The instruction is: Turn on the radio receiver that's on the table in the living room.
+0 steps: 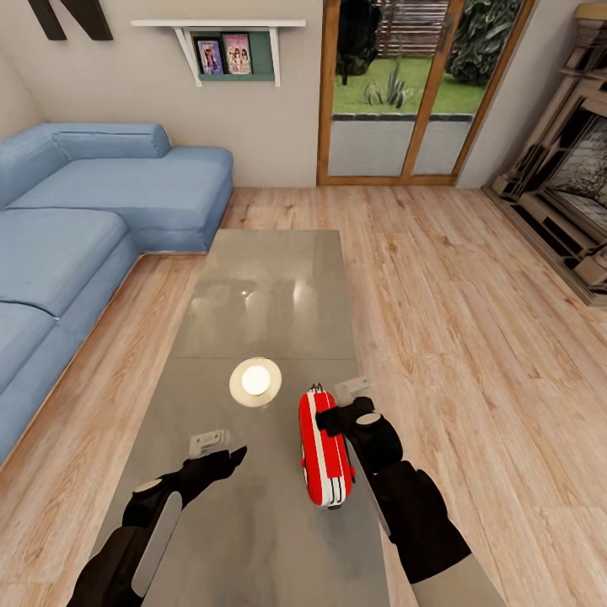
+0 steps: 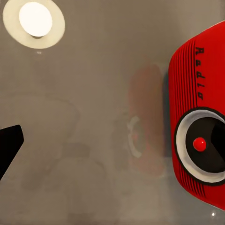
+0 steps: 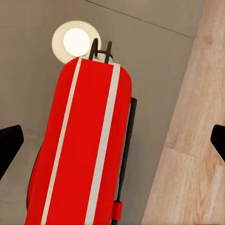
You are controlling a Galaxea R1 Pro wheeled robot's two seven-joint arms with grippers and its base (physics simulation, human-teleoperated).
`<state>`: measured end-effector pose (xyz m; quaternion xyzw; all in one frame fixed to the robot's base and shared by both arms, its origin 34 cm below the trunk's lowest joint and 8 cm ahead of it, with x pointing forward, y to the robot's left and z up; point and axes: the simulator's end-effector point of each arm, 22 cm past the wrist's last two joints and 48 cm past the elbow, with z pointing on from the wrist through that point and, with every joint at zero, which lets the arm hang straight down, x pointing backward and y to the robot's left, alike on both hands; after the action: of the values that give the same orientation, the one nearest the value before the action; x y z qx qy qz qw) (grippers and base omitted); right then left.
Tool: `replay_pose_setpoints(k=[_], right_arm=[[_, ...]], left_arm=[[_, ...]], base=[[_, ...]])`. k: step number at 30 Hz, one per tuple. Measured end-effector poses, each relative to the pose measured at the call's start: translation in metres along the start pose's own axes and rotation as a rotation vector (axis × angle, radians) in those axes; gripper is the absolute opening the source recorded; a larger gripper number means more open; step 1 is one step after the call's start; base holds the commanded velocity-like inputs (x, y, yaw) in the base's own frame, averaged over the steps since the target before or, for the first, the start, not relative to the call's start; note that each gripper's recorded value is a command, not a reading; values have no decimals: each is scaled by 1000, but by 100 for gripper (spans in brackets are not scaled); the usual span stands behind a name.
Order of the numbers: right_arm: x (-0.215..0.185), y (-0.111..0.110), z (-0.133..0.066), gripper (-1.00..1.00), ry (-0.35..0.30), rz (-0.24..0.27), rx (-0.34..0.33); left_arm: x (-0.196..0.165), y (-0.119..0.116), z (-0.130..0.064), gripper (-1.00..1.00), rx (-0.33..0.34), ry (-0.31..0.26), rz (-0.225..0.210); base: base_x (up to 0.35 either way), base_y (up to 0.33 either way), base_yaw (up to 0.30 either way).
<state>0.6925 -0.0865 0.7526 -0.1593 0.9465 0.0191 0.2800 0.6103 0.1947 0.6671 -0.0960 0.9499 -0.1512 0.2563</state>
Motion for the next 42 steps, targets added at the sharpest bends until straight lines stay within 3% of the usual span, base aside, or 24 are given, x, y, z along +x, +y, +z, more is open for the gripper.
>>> replay_pose_setpoints(k=[9,11,15,42], right_arm=[[5,2,3,100,11,-1,-4],[19,4,19,100,52,-18,-8],[23,3,34,100,72,-38,-6],[25,5,35,100,76,-38,-12]], left_arm=[[0,0,0,100,0,0,0],[0,0,0,100,0,0,0],[-1,0,0,100,1,-1,1],[-1,0,0,100,1,-1,0]], base=[[0,0,0],[0,0,0],[0,0,0],[0,0,0]])
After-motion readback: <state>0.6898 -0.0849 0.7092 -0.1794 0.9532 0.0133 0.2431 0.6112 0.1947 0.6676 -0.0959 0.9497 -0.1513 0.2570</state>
